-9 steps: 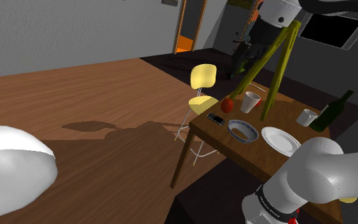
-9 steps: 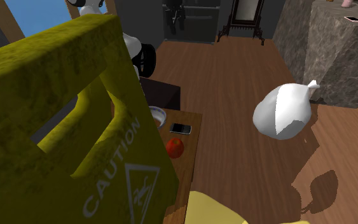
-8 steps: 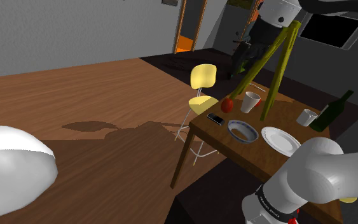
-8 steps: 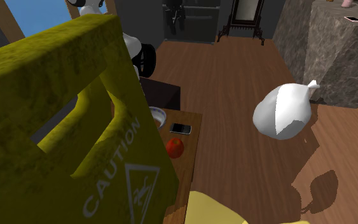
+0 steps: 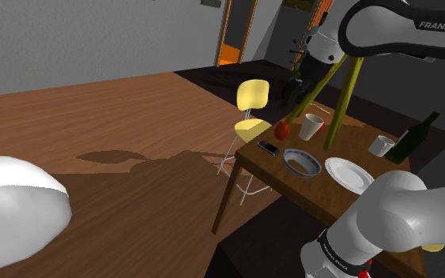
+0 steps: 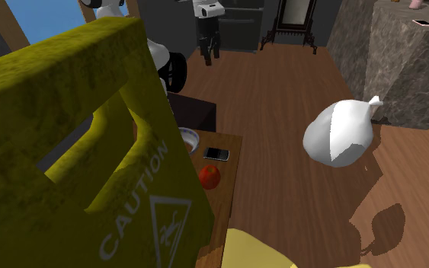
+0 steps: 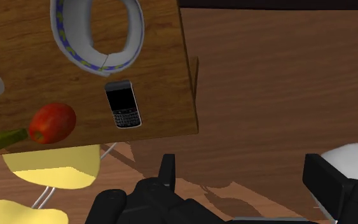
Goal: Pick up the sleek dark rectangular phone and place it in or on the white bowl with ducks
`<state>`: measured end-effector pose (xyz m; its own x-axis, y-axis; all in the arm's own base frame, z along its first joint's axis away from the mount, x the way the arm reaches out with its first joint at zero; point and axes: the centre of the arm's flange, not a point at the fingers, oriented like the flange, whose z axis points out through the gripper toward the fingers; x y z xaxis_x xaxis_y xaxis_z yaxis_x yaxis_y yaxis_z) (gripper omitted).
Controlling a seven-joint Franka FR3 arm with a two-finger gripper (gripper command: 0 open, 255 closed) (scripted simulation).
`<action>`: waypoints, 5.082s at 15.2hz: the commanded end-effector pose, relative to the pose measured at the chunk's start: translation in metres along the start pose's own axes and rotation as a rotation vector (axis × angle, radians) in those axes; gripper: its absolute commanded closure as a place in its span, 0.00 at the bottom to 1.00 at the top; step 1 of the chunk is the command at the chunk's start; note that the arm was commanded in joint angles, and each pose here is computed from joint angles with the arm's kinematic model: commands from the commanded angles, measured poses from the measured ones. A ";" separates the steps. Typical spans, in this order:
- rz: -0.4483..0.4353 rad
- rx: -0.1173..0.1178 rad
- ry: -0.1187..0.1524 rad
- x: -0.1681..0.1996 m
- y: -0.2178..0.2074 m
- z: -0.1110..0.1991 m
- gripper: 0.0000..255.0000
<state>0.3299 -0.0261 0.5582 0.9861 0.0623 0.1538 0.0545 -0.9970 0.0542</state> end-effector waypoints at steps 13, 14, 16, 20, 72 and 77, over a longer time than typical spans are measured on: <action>-0.155 0.012 -0.057 0.025 0.100 0.157 0.00; -0.166 0.013 -0.062 0.027 0.107 0.168 0.00; -0.188 0.015 -0.070 0.031 0.120 0.191 0.00; -0.232 0.018 -0.087 0.040 0.147 0.237 0.00; -0.294 0.023 -0.110 0.065 0.189 0.232 1.00; -0.294 0.023 -0.110 0.041 0.192 0.215 1.00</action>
<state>0.4249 -0.2236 0.3608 0.9388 0.3434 0.0274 0.3415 -0.9381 0.0573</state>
